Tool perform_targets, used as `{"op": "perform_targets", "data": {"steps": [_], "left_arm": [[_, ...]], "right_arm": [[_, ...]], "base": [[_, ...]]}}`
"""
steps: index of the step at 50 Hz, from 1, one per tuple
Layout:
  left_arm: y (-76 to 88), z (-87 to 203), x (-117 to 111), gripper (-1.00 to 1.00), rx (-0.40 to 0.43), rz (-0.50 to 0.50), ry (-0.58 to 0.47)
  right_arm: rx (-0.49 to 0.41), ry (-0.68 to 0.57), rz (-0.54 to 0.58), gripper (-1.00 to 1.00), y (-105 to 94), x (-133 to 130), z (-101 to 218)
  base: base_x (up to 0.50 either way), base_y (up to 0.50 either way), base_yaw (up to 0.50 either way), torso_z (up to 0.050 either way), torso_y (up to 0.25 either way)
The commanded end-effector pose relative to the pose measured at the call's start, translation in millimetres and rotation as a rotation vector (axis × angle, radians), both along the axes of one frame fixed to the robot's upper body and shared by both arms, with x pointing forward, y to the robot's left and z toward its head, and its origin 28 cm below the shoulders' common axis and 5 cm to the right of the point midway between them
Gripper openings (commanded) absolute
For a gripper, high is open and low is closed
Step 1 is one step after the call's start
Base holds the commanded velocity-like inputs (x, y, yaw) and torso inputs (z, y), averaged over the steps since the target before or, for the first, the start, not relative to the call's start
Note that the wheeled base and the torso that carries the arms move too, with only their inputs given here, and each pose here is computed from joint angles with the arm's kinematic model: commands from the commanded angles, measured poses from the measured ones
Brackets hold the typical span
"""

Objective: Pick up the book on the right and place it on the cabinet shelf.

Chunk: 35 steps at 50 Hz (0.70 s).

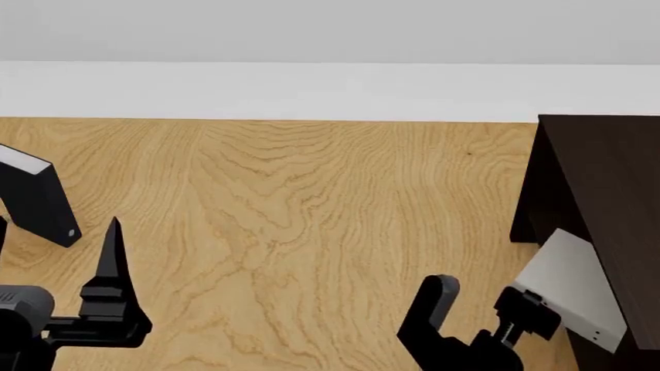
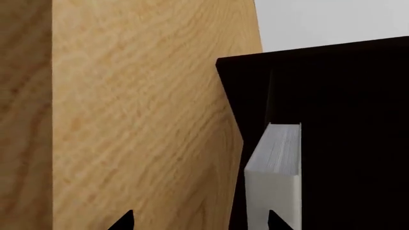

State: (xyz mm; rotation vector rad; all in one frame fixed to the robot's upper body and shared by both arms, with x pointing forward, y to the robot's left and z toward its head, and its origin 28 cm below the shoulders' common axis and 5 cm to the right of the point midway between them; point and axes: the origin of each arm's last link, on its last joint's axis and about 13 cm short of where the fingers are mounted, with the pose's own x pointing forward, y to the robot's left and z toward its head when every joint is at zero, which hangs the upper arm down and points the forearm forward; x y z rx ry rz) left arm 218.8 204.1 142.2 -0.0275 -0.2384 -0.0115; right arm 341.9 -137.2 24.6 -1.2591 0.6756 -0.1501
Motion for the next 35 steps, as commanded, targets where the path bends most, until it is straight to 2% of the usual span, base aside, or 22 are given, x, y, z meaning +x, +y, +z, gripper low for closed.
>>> {"op": "perform_targets", "data": {"steps": [1, 20, 35], "left_arm": [[-0.3, 0.0, -0.5, 1.0, 0.016, -0.002, -0.001], [-0.8, 0.5, 1.4, 1.0, 0.022, 0.005, 0.002], [-1.6, 0.3, 4.3, 1.0, 0.025, 0.006, 0.003]], "right_arm": [[-0.008, -0.148, -0.133, 1.0, -25.5, -1.1, 0.2], [0.004, -0.164, -0.197, 1.0, -35.1, 4.0, 12.0], [0.008, -0.155, -0.179, 1.0, -32.3, 4.1, 10.8]], "base": [[0.01, 0.0, 0.0, 0.0, 0.0], [0.0, 0.0, 0.0, 0.0, 0.0], [0.0, 0.0, 0.0, 0.0, 0.0]]}}
